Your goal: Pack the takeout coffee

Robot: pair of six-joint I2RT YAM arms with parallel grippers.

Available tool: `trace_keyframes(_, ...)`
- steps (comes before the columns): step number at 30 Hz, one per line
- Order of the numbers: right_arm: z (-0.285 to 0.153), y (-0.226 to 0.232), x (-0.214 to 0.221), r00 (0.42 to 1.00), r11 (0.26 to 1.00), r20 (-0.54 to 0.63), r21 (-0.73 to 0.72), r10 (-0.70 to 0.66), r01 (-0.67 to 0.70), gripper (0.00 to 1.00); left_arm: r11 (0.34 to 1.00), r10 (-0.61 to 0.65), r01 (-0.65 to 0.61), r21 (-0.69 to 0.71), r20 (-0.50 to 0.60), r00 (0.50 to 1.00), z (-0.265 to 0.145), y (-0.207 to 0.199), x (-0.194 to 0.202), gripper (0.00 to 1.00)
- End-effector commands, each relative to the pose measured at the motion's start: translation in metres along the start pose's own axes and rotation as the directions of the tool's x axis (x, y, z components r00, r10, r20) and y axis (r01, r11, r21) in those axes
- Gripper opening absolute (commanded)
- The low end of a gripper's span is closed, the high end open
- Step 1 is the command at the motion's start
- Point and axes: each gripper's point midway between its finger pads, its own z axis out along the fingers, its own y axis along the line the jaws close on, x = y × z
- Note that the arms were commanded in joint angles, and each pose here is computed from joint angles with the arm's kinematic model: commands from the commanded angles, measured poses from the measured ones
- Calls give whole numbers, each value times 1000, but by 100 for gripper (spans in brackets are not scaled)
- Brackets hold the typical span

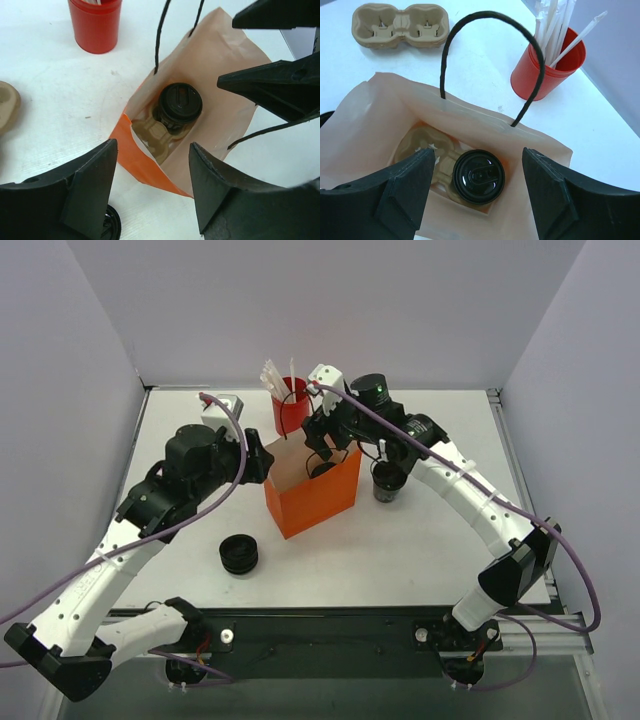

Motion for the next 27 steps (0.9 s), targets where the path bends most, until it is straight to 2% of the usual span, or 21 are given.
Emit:
trace_keyframes(1,-33,-20,-53,982,987,154,104,107,-124,72,998,25,-12,-60,220,975,-26,6,-68,70)
trace_keyframes(5,-61,-31,-70,949,948,223,174,225,-266,80,986,3,46,-160,298,954,-18,27,-99,70)
trace_keyframes(7,-81,-31,-77,918,922,270,178,291,-345,83,974,-55,122,-189,326,944,-11,37,-112,70)
trace_keyframes(10,-103,-25,-76,893,905,300,161,336,-395,100,968,-106,177,-181,343,933,10,51,-124,68)
trace_keyframes(15,-135,-2,-69,800,838,337,58,496,-543,100,958,-90,176,-227,345,934,56,77,-141,68)
trace_keyframes(16,-134,7,-61,800,837,317,34,509,-546,100,952,-59,148,-267,314,948,77,90,-135,68)
trace_keyframes(17,-137,12,-60,799,839,314,15,513,-544,100,955,-39,135,-264,341,939,85,91,-145,68)
trace_keyframes(20,-146,23,-47,804,842,299,2,514,-539,100,952,16,82,-293,316,949,130,110,-141,68)
trace_keyframes(21,-152,22,-45,810,848,306,15,501,-530,100,956,16,81,-282,324,946,139,111,-148,67)
trace_keyframes(23,-159,13,-35,819,841,301,88,488,-534,100,963,20,53,-265,267,964,177,121,-134,65)
trace_keyframes(24,-167,9,-35,823,840,309,113,477,-530,100,965,32,44,-257,284,958,183,119,-147,65)
trace_keyframes(25,-171,4,-31,829,835,303,151,470,-529,100,963,39,26,-269,234,971,205,128,-132,64)
trace_keyframes(27,-177,1,-32,840,842,309,174,446,-511,100,967,45,14,-253,227,973,220,130,-135,62)
